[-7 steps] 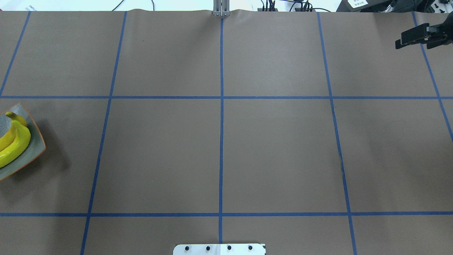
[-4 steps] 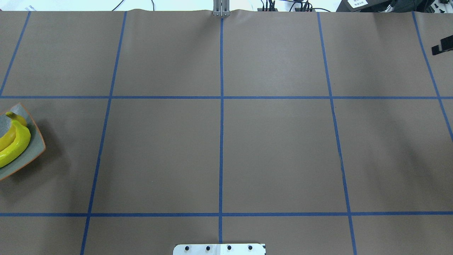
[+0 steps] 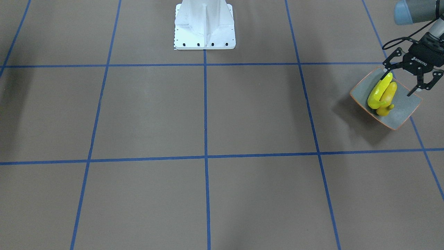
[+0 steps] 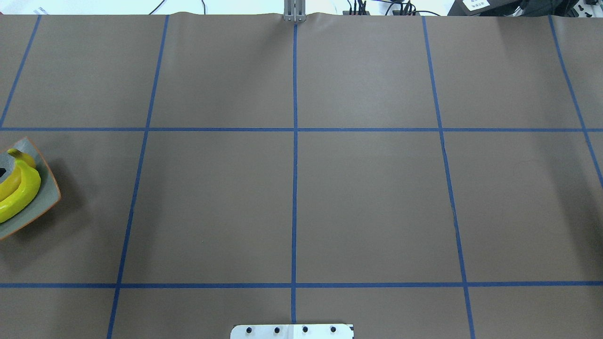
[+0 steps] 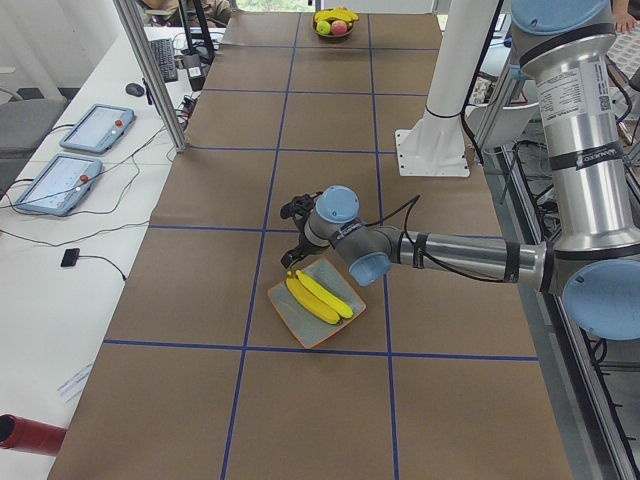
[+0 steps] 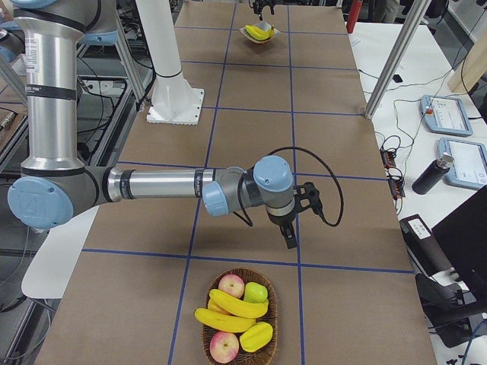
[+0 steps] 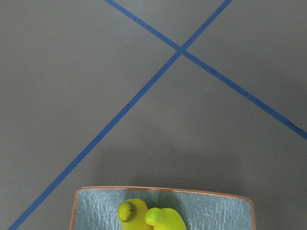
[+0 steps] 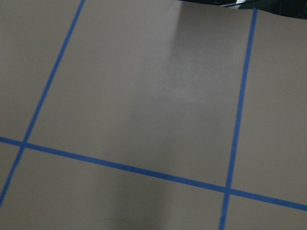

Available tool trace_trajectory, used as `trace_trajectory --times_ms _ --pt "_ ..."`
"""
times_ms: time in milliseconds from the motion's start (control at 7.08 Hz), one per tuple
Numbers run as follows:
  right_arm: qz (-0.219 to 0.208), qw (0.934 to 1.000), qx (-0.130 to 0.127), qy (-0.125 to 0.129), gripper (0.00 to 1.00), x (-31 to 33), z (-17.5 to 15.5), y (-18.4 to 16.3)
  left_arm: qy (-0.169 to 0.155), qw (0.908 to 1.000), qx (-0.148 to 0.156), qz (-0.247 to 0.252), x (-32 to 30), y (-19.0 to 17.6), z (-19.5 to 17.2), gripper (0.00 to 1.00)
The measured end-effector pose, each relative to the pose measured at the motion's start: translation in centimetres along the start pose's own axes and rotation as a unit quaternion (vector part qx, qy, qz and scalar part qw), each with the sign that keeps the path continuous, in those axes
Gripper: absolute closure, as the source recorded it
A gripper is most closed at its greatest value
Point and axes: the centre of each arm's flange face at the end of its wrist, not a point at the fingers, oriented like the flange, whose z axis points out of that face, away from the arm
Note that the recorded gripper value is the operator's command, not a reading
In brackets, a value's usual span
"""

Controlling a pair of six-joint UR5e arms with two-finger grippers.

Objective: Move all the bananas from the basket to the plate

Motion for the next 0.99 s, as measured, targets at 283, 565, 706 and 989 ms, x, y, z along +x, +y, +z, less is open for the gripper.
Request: trace_trajectory --times_ms 283,565,706,989 --pt "-0.033 0.9988 -0.034 0.013 0.00 3.6 2.6 3.5 -0.001 1.0000 0.002 0.001 -0.1 -0.3 0.1 0.01" --pt "-0.032 0.9940 -0.070 0.078 0.00 6.1 3.9 5.3 -0.001 1.0000 0.004 0.003 0.0 -0.5 0.0 0.01" --pt "-0.018 0.9914 -0.085 0.098 0.00 7.1 4.7 6.0 -0.002 1.0000 0.006 0.004 0.0 -0.6 0.0 0.01" --pt "0.047 0.9866 -0.099 0.120 0.00 6.5 6.9 6.2 -0.002 0.9999 0.009 0.006 0.1 -0.7 -0.1 0.01"
